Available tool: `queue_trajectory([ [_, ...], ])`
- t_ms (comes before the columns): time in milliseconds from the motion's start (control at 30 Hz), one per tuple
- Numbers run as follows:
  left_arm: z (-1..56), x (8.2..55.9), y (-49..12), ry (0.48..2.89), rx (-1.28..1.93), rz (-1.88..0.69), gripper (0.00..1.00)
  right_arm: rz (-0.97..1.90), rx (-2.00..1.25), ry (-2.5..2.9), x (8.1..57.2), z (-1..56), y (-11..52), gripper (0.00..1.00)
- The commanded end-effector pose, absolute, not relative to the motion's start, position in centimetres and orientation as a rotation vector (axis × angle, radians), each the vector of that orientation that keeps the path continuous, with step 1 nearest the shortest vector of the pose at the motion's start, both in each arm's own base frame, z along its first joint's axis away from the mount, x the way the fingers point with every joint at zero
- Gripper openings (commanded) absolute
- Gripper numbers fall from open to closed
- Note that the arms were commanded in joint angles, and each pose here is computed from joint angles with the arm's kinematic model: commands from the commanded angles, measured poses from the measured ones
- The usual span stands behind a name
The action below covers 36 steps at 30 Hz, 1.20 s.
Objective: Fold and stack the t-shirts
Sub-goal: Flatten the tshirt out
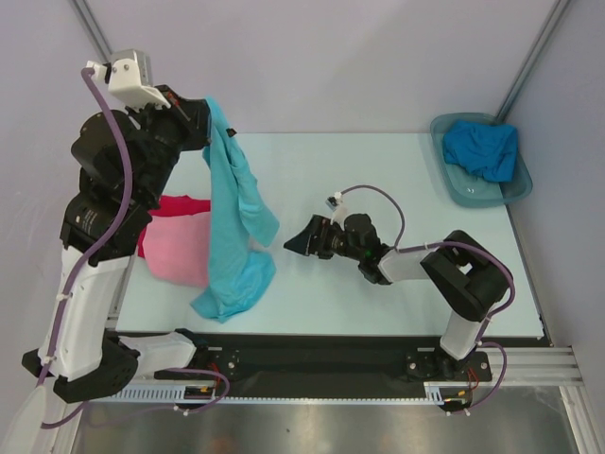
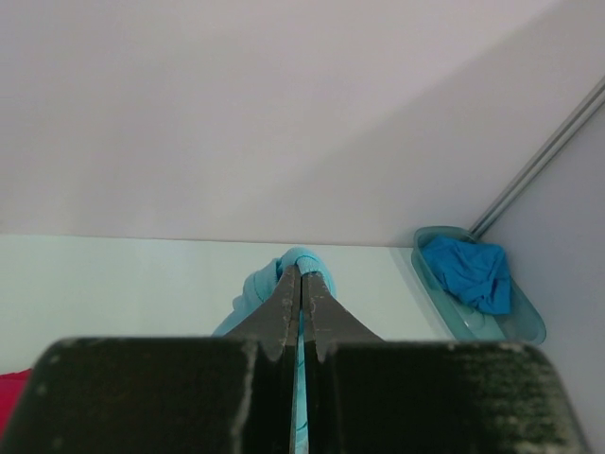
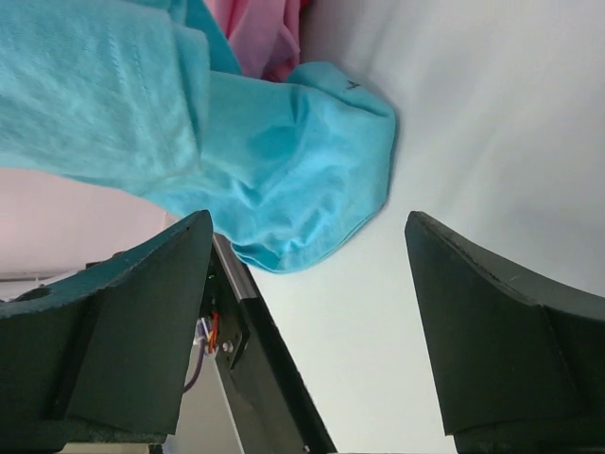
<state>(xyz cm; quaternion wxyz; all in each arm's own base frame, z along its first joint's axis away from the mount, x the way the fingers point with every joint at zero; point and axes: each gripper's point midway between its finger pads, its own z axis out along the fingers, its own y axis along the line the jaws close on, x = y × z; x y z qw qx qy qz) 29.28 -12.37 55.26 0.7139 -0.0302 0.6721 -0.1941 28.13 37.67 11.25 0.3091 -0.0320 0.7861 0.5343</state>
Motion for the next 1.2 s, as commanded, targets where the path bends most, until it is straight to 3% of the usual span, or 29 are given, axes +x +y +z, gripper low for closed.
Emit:
queue_trajectory([
  [0,57.6,28.1,-11.9,1.415,-0.073,-0.459,0.0,1.502,-0.135,1.913,28.7,16.2,38.9,0.87],
  [533,56.9,27.1,-11.1,1.416,-0.085,-0.455,0.0,1.672,-0.135,1.77,30.0,21.3,43.2,0.86],
  [700,57.0,26.7,-10.6,1.41,-0.086,-0.442,0.0,1.7,-0.126,1.763,29.9,21.5,44.0,0.81],
  [800,56.7,26.8,-10.6,1.417,-0.085,-0.432,0.0,1.692,-0.12,1.753,29.8,21.7,44.0,0.59],
  [833,56.6,26.9,-10.6,1.419,-0.084,-0.43,0.0,1.688,-0.115,1.754,29.7,21.7,43.8,0.39],
  [900,56.3,27.0,-10.6,1.424,-0.085,-0.423,0.0,1.67,-0.118,1.762,29.7,21.5,43.6,0.18],
  [933,56.1,27.1,-10.6,1.426,-0.086,-0.422,0.0,1.661,-0.118,1.774,29.6,21.1,43.4,0.02],
  [1167,52.0,28.3,-11.1,1.491,-0.08,-0.384,0.0,1.604,-0.083,1.785,30.3,20.6,40.8,0.0],
])
